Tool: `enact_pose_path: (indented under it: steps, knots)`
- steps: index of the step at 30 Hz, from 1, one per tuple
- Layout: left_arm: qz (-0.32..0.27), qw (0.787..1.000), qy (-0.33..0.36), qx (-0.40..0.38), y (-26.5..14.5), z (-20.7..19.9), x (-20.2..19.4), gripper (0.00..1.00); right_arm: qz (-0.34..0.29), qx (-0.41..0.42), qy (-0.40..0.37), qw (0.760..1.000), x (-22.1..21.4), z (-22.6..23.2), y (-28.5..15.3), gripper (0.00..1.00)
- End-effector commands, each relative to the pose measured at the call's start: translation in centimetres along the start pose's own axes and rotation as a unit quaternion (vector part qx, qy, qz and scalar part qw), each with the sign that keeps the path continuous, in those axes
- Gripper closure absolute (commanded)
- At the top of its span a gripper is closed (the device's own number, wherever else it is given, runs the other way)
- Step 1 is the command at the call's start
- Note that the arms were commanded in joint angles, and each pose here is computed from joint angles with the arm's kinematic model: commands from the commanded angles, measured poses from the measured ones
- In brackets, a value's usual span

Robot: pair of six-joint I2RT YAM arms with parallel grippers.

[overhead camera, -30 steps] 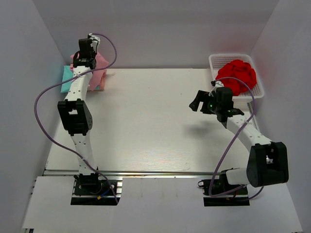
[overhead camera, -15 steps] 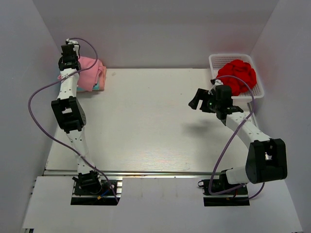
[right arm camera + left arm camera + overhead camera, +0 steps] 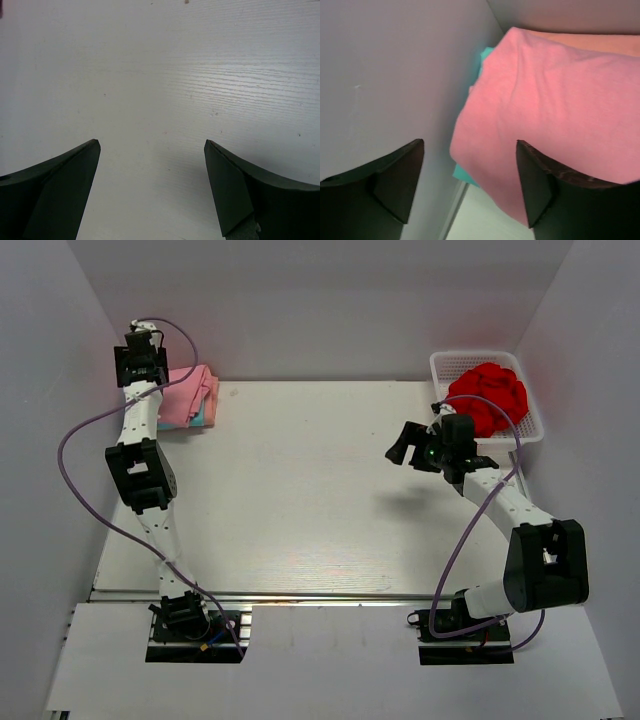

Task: Fold and stack the t-shirts
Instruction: Put the neatly folded tshirt into the corner of the board with the left arm

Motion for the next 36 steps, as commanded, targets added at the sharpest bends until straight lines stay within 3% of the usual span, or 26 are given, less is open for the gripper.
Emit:
enact_pose_path:
  steps: [1,2,3,8,13,16,20,22,24,29,35,36]
  knots:
    - [-0.006,0.998,-0.041,-0.053,-2.1,-0.5,1.9,0.13,-0.024,0.028,-0.008,0.999,1.9,1.3,-0.2,0.1]
    - [-0.002,0.996,-0.045,-0.081,-2.6,-1.2,1.9,0.11,-0.021,0.028,-0.006,0.999,1.7,1.2,-0.2,0.1]
    - [0.005,0.994,-0.046,-0.099,-3.5,-1.8,2.0,0.0,-0.022,0.033,-0.007,0.999,1.8,1.4,-0.3,0.1]
    - [0.023,0.977,-0.064,-0.204,-7.2,-4.4,0.8,0.0,-0.026,0.028,-0.021,0.999,1.8,1.4,-0.7,0.1]
    - [-0.012,0.958,-0.074,-0.276,-10.5,-5.8,1.3,0.0,-0.041,0.026,-0.032,0.998,1.7,1.3,-1.7,0.1]
    - [-0.004,0.957,-0.057,-0.284,-9.5,-6.5,0.3,0.0,-0.036,0.027,-0.033,0.998,1.0,1.2,-1.8,0.1]
    - [0.016,0.954,0.011,-0.3,-6.5,-8.4,-1.2,0.1,-0.031,0.026,-0.035,0.999,0.7,1.1,-1.8,0.1]
    - [0.014,0.957,0.026,-0.29,-5.3,-8.4,-0.7,0.1,-0.03,0.024,-0.035,0.999,0.8,1.0,-1.7,0.1]
    - [0.036,0.954,0.037,-0.296,-3.9,-9.8,-2.5,0.1,-0.034,0.024,-0.036,0.998,1.1,1.1,-1.7,0.1]
    - [0.024,0.941,0.042,-0.336,-3.6,-11.8,-3.2,0.1,-0.024,0.026,-0.026,0.999,1.0,1.0,-1.0,0.1]
    - [0.04,0.947,0.056,-0.315,-2.4,-12.8,-5.1,0.21,0.001,0.036,-0.013,0.999,-0.1,0.9,0.4,0.1]
    - [0.042,0.953,0.058,-0.296,-2.1,-12.3,-5.2,0.27,0.002,0.039,-0.013,0.999,-0.1,0.9,0.5,0.1]
Point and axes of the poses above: each gripper's point midway between its finger pads, its own y axis out along the fingers, its own z axis along the line the jaws close on, x = y × z, the point moved 3 cm from there along -y, back along the fingers, and after that the axes turned 10 degrees about -y, right-handed, at the moved point
